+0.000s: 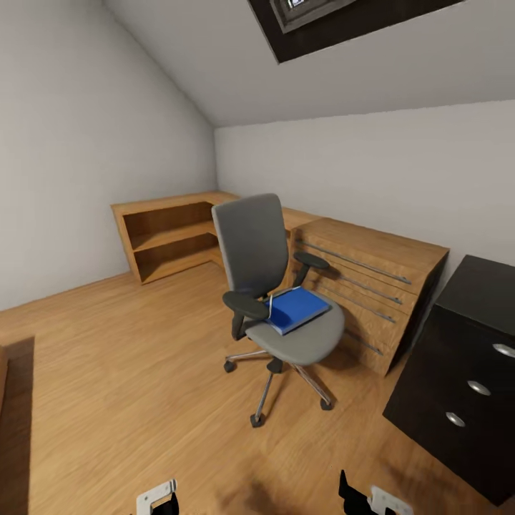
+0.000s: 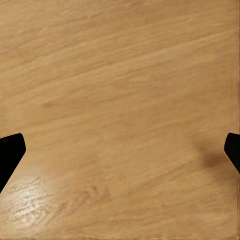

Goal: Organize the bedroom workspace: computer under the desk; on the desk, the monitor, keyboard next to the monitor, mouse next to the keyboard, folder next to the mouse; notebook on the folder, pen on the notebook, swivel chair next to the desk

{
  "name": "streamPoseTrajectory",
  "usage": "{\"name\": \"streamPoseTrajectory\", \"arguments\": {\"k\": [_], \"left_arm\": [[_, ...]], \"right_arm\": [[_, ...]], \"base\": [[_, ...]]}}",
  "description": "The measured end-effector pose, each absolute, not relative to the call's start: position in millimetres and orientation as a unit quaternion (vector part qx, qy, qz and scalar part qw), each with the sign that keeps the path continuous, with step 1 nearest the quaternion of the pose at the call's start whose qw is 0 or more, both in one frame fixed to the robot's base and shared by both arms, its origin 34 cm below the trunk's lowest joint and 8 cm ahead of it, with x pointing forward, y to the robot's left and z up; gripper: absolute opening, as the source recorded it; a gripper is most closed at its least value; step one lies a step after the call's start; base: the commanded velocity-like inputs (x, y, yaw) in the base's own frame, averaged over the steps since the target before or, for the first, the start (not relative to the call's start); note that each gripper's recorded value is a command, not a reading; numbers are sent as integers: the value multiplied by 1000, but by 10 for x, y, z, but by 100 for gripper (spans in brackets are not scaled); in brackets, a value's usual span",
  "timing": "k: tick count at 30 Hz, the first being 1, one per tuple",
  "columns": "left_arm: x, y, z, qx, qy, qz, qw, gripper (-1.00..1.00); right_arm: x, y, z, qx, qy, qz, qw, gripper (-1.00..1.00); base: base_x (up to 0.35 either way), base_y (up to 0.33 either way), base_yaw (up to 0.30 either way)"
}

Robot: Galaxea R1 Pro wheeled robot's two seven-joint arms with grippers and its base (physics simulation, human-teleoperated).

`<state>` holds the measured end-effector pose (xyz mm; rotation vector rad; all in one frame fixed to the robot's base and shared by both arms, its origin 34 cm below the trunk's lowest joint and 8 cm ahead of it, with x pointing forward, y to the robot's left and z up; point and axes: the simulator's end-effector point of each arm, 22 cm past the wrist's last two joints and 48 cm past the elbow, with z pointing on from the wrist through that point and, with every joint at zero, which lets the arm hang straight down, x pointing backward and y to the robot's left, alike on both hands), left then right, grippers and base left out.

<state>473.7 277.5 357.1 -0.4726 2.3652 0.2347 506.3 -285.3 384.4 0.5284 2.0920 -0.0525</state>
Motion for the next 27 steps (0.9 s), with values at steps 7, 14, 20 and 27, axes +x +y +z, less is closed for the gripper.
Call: {"name": "streamPoseTrajectory", "arguments": {"k": [7,14,20,27], "left_arm": [[4633,2783,3634,-179,920,96,336,100],[4582,2799,3737,-177,923,100,327,100],[4508,2813,3806,-173,927,103,316,100],[4499,2798,3922,-171,930,100,311,100]], "right_arm": [[5091,-2880,3993,215,854,-23,473,100],[5119,-2845,4141,215,854,-21,473,100],[5139,-2841,4264,215,854,-21,473,100],[5161,-2830,4404,215,855,-20,472,100]], "base": [[-322,0,-258],[-143,0,-263],[-13,0,-265],[-2,0,-266]]}}
